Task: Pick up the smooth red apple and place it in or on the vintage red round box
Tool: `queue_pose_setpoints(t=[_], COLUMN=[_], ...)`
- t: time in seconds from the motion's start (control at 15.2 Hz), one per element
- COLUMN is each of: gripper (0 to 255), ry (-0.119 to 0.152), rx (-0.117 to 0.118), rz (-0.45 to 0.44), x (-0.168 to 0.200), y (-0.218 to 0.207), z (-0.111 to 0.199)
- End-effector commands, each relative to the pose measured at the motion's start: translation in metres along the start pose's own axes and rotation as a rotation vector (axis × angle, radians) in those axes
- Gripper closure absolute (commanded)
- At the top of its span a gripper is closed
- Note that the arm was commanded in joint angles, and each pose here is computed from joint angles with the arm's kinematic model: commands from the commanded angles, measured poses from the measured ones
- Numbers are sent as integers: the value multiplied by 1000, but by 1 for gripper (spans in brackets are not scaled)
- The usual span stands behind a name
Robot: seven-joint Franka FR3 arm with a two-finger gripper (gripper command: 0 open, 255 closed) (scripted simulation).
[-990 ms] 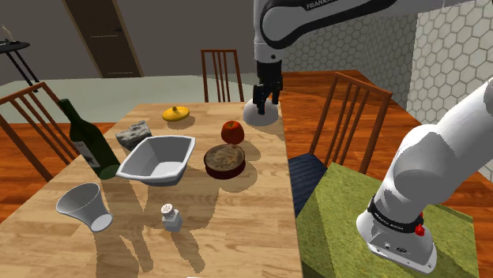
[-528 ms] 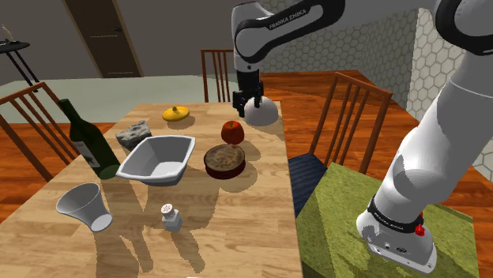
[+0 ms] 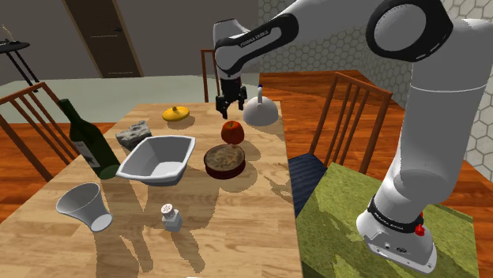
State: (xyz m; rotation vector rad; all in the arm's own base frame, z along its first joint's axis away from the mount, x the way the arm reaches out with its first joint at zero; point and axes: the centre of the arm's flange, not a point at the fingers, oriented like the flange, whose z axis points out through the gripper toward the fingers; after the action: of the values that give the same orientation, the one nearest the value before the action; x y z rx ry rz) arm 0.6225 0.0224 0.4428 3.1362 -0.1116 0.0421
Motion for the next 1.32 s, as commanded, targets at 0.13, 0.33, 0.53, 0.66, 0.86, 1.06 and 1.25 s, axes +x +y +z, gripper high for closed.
queue_pose_setpoints(t=[0.13,0.33,0.53,0.66,0.86,1.06,1.25], gripper=[0,0,0,0,0,255,255], ry=[4,4,4,4,4,4,4], rx=[-3,-3,-3,-3,-3,-3,-3], rz=[10,10,10,10,10,10,10], x=[15,15,15,15,15,15,15], y=[2,2,2,2,2,2,2], z=[17,33,46,46,46,46,46])
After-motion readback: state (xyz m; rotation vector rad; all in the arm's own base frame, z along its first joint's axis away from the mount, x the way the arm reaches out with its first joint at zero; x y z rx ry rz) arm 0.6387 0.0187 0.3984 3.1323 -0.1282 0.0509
